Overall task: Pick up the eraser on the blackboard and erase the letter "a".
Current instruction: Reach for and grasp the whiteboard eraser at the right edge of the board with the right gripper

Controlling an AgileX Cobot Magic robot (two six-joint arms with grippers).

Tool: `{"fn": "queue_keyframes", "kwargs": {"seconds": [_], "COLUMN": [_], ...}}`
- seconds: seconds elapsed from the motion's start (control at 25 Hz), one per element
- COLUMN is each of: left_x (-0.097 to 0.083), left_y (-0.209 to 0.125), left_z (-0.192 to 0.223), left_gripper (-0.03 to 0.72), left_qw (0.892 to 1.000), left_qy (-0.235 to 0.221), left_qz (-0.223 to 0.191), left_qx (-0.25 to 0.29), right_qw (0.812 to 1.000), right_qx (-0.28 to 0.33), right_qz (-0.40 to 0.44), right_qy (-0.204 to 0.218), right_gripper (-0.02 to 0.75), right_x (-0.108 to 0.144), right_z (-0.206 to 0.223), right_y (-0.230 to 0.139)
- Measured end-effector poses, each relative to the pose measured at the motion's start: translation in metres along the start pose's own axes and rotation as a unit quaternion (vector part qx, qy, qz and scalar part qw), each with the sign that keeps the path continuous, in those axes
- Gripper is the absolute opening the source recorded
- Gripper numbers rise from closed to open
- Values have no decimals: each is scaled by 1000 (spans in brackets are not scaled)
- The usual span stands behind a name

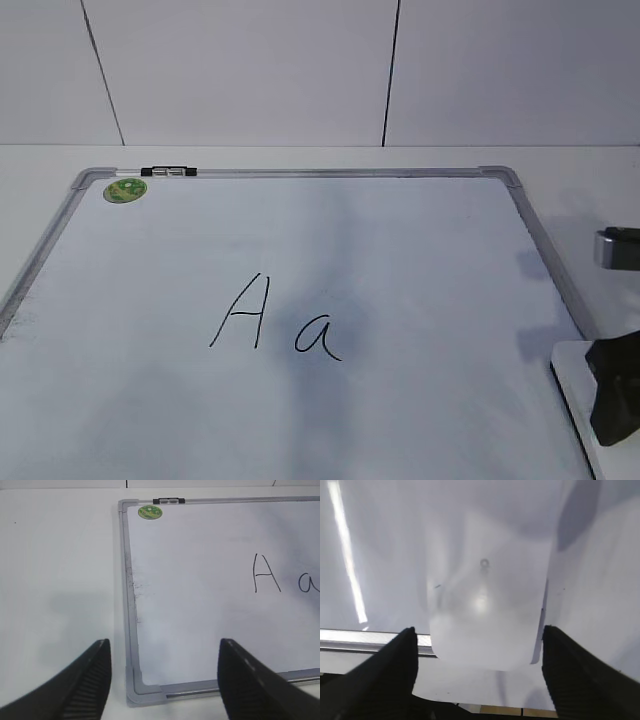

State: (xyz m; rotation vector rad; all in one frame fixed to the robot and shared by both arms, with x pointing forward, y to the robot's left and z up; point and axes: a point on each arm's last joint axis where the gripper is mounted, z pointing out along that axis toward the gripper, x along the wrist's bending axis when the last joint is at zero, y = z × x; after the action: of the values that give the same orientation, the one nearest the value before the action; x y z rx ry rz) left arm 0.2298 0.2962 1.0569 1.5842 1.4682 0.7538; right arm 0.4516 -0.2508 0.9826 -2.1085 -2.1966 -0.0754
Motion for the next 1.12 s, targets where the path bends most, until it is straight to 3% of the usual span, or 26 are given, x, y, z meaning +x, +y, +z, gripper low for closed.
{"fn": "queue_keyframes", "kwargs": {"seconds": [0.6,1.12], "left_x": [0,0], "left_y": [-1,-1], "left_z": [0,0], "left_gripper": [497,497], "left_qw": [1000,1000], "left_qy": [-1,-2], "left_qz": [0,-1], "left_qx": [3,4], "right_qw": [998,998], "right_qx": [-57,-61], "right_qz": [18,15], "right_qy": [5,-8], "right_gripper": [614,644], "right_x": [-1,-3], "right_z": [-1,-1], "right_y": [1,2]}}
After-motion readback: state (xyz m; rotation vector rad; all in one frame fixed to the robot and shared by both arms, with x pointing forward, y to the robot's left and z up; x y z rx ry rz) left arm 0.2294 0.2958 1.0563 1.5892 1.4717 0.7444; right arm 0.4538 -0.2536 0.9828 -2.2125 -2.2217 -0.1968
